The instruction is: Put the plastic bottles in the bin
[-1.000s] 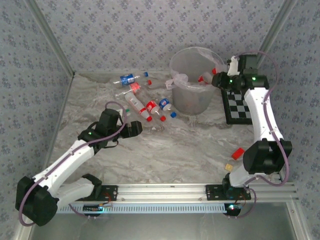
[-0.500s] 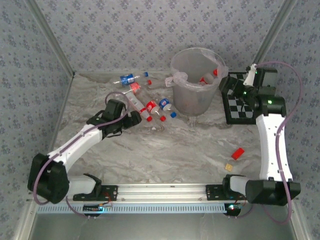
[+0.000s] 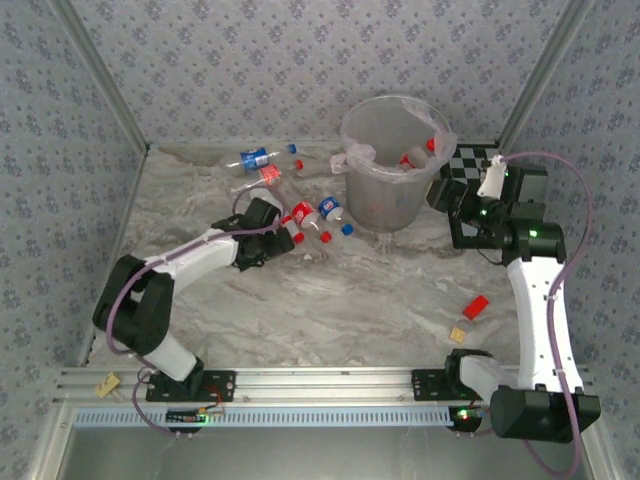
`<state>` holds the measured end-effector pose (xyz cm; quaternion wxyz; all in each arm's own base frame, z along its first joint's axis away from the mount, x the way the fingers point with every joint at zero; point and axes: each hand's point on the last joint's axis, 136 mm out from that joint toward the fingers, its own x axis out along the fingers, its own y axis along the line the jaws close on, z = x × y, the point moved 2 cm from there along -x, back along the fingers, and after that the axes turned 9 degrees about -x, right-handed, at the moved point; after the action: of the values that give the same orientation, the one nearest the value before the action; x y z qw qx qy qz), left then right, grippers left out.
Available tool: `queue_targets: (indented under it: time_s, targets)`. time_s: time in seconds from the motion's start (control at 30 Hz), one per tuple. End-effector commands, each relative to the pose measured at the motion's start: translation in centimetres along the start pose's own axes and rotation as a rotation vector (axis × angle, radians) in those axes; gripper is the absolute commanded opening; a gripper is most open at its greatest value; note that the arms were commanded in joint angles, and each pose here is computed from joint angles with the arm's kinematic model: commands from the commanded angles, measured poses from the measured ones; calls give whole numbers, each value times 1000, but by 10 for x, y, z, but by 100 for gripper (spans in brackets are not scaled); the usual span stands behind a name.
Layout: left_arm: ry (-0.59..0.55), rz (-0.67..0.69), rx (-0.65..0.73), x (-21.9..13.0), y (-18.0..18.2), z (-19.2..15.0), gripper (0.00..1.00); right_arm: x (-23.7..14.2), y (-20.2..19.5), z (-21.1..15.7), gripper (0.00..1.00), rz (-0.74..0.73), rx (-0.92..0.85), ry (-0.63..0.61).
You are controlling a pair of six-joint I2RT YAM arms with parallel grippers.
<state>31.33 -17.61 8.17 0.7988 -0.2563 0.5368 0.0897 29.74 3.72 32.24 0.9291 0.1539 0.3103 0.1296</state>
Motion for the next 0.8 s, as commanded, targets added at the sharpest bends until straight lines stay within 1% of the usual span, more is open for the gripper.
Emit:
queue_targets:
  time_s: [0.0,0.1,0.3,0.37,0.43,0.5,0.6,0.7,0.77]
  targets:
    - [-14,28,45,-3,-13,2,95,-6,17,0,100,74,-24,-15]
    - [-25,54,66,-2,-10,0,86,-2,21,-6,100,98,-31,3]
    - [-31,89,95,0,-2,-1,77,2,42,-9,99,171,-80,1]
    - [-47,108,101,1,2,1,77,-1,52,-7,99,186,-110,-15]
    - [-58,129,113,5,5,3,80,-5,61,-4,98,202,-140,-38]
    - [-45,131,121,8,3,2,80,-9,73,-1,98,228,-172,-59]
    - [-49,101,124,7,-3,2,73,-16,89,-3,97,264,-223,-73]
    - [-64,96,127,3,-1,3,64,-20,102,-6,97,293,-263,-77]
    - [-73,111,132,-4,4,4,62,-22,112,-2,97,316,-289,-101]
